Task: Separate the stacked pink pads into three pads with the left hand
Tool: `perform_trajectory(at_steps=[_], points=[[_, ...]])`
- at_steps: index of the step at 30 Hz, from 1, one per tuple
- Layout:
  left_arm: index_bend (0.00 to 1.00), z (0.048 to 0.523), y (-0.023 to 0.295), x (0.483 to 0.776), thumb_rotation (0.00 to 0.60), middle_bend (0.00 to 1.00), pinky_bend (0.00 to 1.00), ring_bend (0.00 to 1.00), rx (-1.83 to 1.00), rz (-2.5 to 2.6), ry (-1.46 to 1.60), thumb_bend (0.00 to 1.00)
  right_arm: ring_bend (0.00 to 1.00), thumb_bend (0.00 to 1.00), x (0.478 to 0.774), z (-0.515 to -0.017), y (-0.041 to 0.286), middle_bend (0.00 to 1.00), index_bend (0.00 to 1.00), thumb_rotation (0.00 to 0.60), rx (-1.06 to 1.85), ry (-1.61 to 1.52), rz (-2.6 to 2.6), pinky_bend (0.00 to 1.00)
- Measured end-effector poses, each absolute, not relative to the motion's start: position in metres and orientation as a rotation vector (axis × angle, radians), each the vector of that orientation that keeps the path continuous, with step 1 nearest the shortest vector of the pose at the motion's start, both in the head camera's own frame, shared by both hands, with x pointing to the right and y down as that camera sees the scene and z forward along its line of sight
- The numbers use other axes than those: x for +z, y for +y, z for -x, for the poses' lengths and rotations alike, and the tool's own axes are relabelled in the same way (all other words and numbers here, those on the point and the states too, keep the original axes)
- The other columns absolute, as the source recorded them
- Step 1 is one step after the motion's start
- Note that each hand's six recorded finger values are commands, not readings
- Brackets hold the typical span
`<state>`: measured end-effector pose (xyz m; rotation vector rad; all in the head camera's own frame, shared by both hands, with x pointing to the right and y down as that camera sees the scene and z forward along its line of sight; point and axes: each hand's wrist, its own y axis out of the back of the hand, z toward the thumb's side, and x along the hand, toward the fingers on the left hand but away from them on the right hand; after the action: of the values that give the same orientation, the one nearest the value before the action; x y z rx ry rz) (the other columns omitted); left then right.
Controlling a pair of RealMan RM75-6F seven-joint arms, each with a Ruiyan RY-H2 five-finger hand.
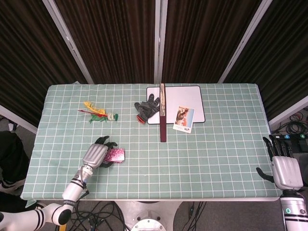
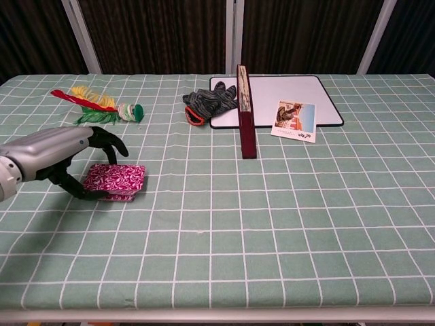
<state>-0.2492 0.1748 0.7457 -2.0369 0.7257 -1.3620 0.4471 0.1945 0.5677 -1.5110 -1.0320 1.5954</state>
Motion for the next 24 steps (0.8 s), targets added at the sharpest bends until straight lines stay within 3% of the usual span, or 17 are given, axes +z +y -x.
perform_trajectory(at_steps=[12, 24], points=[[0.32, 0.253, 0.172, 0.744, 0.600, 0.40, 0.13, 0.07, -1.358, 2.061, 0.771, 0.27, 0.00, 0.11, 0.567, -0.446, 0.195, 0.00, 0.00, 0.600, 1.598, -1.030, 1.506, 0.00], [0.32, 0.280, 0.139, 0.730, 0.600, 0.41, 0.13, 0.07, -1.336, 2.008, 0.965, 0.28, 0.00, 0.11, 0.566, -0.441, 0.194, 0.00, 0.00, 0.600, 1.594, -1.018, 1.502, 0.00]])
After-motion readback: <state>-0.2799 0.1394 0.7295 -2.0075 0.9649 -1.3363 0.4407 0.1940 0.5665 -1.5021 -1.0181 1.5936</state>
